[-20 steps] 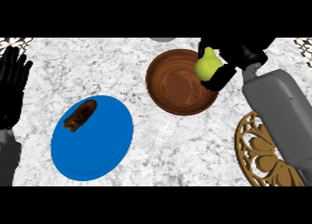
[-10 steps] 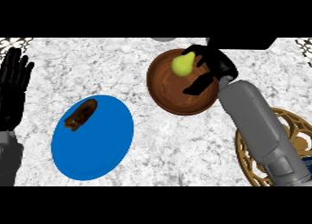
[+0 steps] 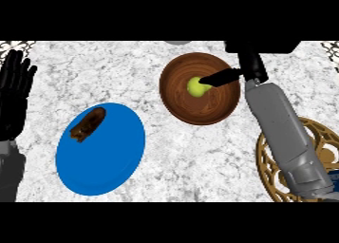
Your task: Pick the pear from the placemat and place it in the bowl
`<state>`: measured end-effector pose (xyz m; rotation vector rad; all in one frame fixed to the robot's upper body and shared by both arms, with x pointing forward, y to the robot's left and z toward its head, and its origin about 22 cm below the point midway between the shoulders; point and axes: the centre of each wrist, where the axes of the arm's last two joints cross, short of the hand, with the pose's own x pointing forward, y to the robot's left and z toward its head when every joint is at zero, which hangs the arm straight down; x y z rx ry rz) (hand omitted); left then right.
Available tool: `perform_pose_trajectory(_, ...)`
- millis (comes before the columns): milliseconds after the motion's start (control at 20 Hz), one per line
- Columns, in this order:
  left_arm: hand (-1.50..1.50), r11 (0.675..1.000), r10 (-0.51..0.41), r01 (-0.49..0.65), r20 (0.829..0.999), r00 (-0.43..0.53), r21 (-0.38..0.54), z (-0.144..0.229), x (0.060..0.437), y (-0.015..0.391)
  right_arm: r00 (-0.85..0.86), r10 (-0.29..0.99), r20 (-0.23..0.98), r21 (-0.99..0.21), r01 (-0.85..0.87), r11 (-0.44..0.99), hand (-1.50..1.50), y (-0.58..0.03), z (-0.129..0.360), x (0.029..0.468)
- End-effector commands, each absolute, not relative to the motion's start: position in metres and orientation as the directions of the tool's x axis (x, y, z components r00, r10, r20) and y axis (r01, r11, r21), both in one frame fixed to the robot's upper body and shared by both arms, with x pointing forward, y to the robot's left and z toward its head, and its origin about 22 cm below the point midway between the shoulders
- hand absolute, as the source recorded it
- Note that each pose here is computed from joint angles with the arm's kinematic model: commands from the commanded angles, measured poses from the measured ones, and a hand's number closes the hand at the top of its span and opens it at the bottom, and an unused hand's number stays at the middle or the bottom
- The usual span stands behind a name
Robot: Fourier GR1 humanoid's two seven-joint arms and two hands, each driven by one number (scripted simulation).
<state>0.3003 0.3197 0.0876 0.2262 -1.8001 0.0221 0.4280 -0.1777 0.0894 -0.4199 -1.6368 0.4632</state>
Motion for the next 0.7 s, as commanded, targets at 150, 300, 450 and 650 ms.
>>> perform_pose_trajectory(150, 0.00, 0.977, -0.150, -0.180, 0.965, -0.215, 0.112, 0.077, 0.296, 0.338, -0.077, 0.429, 0.900, -0.406, 0.209, 0.890, -1.50, -0.255, 0.102, 0.436)
perform_pose_trajectory(300, 0.00, 0.978, -0.160, -0.170, 0.964, -0.214, 0.125, 0.083, 0.290, 0.319, -0.060, 0.374, 0.926, -0.349, 0.248, 0.904, -1.50, -0.307, 0.085, 0.422)
perform_pose_trajectory(450, 0.00, 0.980, -0.140, -0.173, 0.966, -0.218, 0.103, 0.083, 0.290, 0.319, -0.097, 0.325, 0.941, -0.291, 0.264, 0.920, -1.50, -0.356, 0.102, 0.416)
perform_pose_trajectory(650, 0.00, 0.982, -0.143, -0.155, 0.965, -0.218, 0.111, 0.090, 0.297, 0.335, -0.125, 0.286, 0.950, -0.245, 0.271, 0.931, -1.50, -0.405, 0.083, 0.394)
